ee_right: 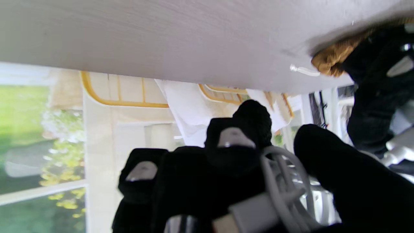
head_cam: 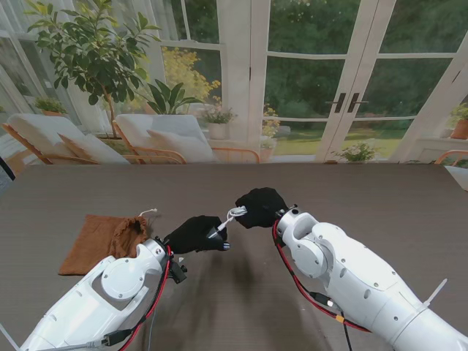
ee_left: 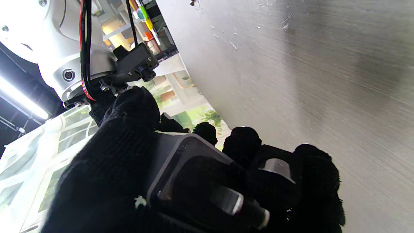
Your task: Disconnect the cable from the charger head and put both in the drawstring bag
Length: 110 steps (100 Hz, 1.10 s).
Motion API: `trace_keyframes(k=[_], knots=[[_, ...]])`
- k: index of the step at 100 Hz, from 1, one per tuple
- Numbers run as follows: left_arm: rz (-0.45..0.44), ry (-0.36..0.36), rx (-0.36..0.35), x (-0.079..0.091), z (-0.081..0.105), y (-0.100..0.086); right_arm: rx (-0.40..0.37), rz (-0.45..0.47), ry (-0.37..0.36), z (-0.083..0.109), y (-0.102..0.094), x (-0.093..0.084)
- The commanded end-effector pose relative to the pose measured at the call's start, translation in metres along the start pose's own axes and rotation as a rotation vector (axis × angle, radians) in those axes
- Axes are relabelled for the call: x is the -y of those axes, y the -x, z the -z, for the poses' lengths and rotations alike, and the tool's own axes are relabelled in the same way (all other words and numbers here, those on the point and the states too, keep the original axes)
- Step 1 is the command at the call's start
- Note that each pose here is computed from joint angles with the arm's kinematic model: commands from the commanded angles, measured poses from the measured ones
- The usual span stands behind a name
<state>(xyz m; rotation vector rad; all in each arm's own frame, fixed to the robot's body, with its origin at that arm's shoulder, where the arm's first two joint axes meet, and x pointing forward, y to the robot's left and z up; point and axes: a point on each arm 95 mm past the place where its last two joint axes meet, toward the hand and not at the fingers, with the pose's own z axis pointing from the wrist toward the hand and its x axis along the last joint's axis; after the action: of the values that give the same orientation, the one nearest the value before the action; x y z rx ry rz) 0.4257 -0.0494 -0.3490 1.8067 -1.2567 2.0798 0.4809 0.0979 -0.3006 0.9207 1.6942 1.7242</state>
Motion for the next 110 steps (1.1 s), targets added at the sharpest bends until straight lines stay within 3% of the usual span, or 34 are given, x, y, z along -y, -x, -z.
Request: trace_keyframes(k=[1, 23, 50, 110], knots=[[0.004, 0.021, 0.002, -0.002, 0.001, -0.001, -0.019, 0.035, -0.011, -0.002, 0.007, -0.007], [0.008, 0.025, 0.010, 0.000, 0.002, -0.001, -0.115, 0.114, -0.060, -0.002, 0.010, -0.007], [0.004, 0.034, 0.018, 0.002, 0.004, -0.002, -0.159, 0.149, -0.108, -0.002, 0.011, -0.004], [0.003, 0.057, 0.030, 0.005, 0.004, -0.001, -0.192, 0.101, -0.117, 0.001, 0.007, 0.008]])
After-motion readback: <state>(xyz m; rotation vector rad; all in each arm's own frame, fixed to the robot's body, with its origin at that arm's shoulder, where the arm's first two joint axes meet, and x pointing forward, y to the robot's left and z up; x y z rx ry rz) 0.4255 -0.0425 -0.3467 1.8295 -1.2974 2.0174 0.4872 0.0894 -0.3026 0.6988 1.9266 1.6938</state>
